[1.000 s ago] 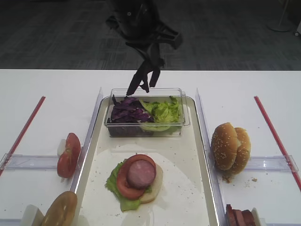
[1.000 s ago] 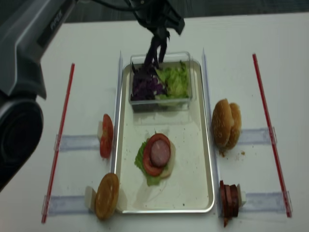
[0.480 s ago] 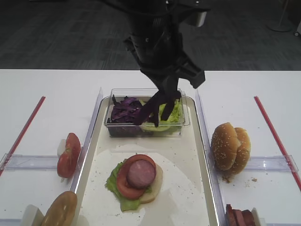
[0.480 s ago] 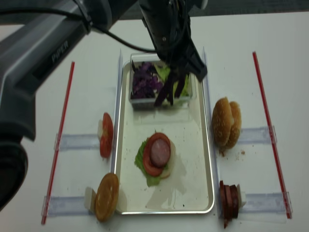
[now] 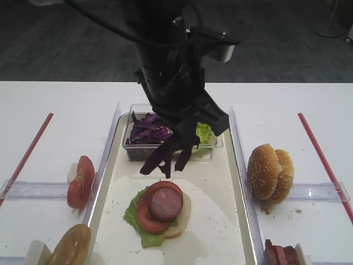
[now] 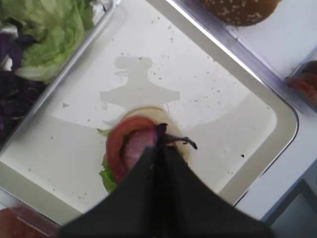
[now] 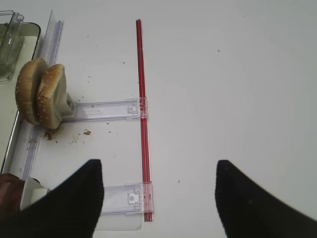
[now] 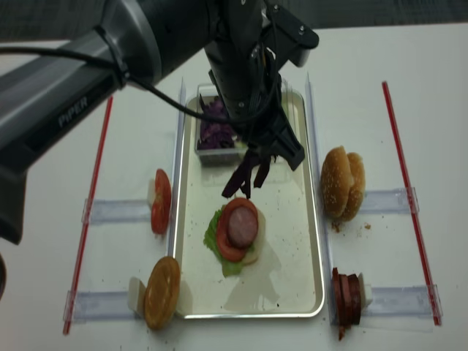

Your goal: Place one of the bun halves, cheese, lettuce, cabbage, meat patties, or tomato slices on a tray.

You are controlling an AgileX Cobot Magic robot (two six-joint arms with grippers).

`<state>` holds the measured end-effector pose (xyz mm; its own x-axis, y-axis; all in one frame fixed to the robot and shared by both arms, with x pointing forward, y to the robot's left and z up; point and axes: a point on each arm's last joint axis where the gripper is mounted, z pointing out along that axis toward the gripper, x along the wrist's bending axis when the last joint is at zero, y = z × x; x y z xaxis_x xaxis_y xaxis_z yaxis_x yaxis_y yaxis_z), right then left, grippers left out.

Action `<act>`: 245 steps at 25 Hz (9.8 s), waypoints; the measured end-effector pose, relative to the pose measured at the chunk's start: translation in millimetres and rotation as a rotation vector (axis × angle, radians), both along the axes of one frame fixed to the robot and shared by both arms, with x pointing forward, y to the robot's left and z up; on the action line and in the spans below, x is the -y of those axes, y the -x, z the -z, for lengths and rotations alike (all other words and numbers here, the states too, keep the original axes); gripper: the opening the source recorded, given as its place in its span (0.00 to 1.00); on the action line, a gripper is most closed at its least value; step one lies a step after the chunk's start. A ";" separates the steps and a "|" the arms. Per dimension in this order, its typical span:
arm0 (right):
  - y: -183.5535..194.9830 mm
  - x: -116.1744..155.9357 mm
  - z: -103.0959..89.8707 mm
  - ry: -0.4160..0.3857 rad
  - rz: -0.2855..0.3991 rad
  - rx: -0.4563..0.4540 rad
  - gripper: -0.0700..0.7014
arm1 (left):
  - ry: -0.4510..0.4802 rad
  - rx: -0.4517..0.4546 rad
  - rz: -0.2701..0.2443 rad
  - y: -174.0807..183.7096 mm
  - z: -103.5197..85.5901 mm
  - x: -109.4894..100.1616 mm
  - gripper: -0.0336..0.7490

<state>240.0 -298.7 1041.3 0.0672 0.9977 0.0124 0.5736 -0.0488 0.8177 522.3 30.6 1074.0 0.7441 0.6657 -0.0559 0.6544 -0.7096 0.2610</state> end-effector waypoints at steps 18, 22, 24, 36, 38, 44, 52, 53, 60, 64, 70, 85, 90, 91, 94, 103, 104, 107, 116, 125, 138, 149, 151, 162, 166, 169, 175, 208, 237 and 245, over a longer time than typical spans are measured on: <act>-0.1 0.0 -0.1 0.000 0.000 0.002 0.75 | -0.074 -0.128 0.006 21.3 38.8 -8.4 0.03; -0.1 0.0 -0.1 0.001 -0.001 0.002 0.75 | -0.074 -0.128 0.006 21.3 38.8 -8.4 0.03; -0.1 0.0 -0.1 0.001 -0.001 0.002 0.75 | -0.075 -0.129 0.006 21.4 39.2 -8.5 0.03; -0.2 0.0 -0.3 0.001 -0.001 0.003 0.75 | -0.057 -0.106 0.003 19.3 38.9 -6.9 0.03; -0.2 0.0 -0.3 0.003 -0.002 0.003 0.75 | -0.046 -0.087 0.002 17.6 38.7 -5.9 0.03; -0.2 0.0 -0.3 0.005 -0.003 0.003 0.75 | -0.086 -0.095 0.006 12.0 53.9 -3.4 0.03; -0.2 0.0 -0.3 0.005 -0.003 0.003 0.75 | -0.119 -0.065 0.014 4.9 66.7 -2.0 0.03; -0.2 0.0 -0.3 0.005 -0.003 0.003 0.75 | -0.122 -0.058 0.015 4.4 66.6 -2.2 0.03; -0.2 0.0 -0.3 0.005 -0.003 0.003 0.75 | -0.129 -0.063 0.016 1.5 75.6 0.2 0.03; -0.2 0.0 -0.3 0.005 -0.003 0.003 0.75 | -0.142 -0.077 0.016 0.2 82.9 1.5 0.03; -0.2 0.0 -0.3 0.007 -0.005 0.003 0.75 | -0.153 -0.088 0.017 -1.1 90.0 2.7 0.03; -0.2 0.0 -0.3 0.007 -0.005 0.003 0.75 | -0.171 -0.105 0.018 -2.0 97.5 3.4 0.03; -0.2 0.0 -0.3 0.007 -0.005 0.003 0.75 | -0.181 -0.114 0.043 -0.9 97.6 2.6 0.03; -0.2 0.0 -0.3 0.007 -0.005 0.003 0.75 | -0.180 -0.117 0.052 -0.5 97.6 2.8 0.04; -0.2 0.0 -0.3 0.007 -0.005 0.003 0.75 | -0.175 -0.122 0.068 0.2 97.6 3.3 0.07; -0.2 0.0 -0.3 0.007 -0.005 0.003 0.75 | -0.174 -0.128 0.075 0.8 97.6 3.4 0.24; -0.2 0.0 -0.3 0.007 -0.005 0.003 0.75 | -0.174 -0.128 0.075 0.8 97.6 3.4 0.27; -0.2 0.0 -0.3 0.007 -0.005 0.003 0.75 | -0.174 -0.128 0.075 0.8 97.6 3.4 0.33; -0.2 0.0 -0.3 0.007 -0.005 0.003 0.75 | -0.181 -0.136 0.079 1.6 97.6 2.7 0.42; -0.2 0.0 -0.3 0.007 -0.005 0.003 0.75 | -0.159 -0.111 0.086 -4.5 78.5 8.6 0.61; -0.2 0.0 -0.3 0.007 -0.005 0.003 0.75 | -0.090 -0.033 0.086 -14.4 46.4 18.2 0.62; -0.2 0.0 -0.3 0.007 -0.005 0.003 0.75 | -0.036 0.029 0.085 -8.5 12.9 12.6 0.62; -0.2 0.0 -0.3 0.007 -0.005 0.003 0.75 | -0.025 0.042 0.084 -6.4 5.8 10.6 0.62; -0.2 0.0 -0.3 0.007 -0.005 0.003 0.75 | -0.028 0.062 0.073 -5.0 -1.1 7.1 0.62; -0.2 0.0 -0.3 0.007 -0.005 0.003 0.75 | -0.066 0.094 0.072 -8.0 -1.1 3.9 0.62; -0.2 0.0 -0.3 0.007 -0.005 0.003 0.75 | -0.075 0.101 0.056 -12.5 -1.2 -0.9 0.62; -0.2 0.0 -0.3 0.007 -0.005 0.003 0.75 | -0.089 0.103 -0.064 -39.7 -1.2 -34.3 0.62; -0.2 0.0 -0.3 0.007 -0.005 0.003 0.75 | -0.105 0.060 -0.692 -117.2 1.3 -267.3 0.62; -0.2 0.0 -0.3 0.013 -0.009 0.003 0.75 | -0.039 0.159 -0.676 -63.5 -53.1 -267.2 0.62; -0.2 0.0 -0.3 0.013 -0.009 0.003 0.75 | -0.026 0.109 -0.676 -20.3 -47.8 -265.1 0.62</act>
